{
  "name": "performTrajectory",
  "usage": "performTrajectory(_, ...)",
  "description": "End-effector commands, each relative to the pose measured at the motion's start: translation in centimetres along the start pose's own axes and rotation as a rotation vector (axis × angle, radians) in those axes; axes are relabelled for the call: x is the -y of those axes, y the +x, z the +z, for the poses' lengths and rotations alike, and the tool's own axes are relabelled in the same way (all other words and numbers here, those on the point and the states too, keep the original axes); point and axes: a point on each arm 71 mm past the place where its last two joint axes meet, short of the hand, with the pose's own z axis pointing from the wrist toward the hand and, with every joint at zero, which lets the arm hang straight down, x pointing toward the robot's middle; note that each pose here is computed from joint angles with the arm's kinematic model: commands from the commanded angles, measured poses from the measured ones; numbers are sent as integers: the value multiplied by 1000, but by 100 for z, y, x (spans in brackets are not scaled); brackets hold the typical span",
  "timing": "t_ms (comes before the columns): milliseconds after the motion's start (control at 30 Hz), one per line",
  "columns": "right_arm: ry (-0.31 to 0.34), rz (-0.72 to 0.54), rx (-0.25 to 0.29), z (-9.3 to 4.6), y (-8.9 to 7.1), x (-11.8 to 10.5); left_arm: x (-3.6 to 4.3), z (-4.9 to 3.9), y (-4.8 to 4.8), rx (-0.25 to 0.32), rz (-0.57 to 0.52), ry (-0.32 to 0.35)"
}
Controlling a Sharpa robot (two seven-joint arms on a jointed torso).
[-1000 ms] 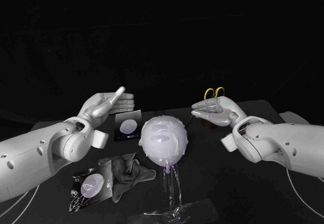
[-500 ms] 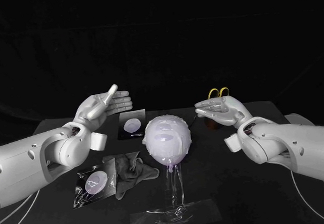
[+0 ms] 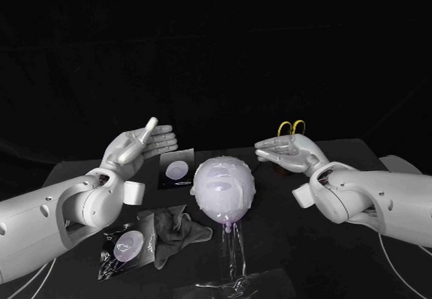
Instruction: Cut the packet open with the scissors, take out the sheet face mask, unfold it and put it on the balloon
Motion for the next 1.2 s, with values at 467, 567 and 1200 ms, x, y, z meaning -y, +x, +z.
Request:
performTrajectory(467,13,76,28,109,138,95,-142,41,52,40,-5,-5)
performTrajectory(567,16,88,40,104,154,86,-152,39,64,47,-2,-8)
performTrajectory(1200,114,316,264,-44,425,-93,-440,-100,501,294,112,-98)
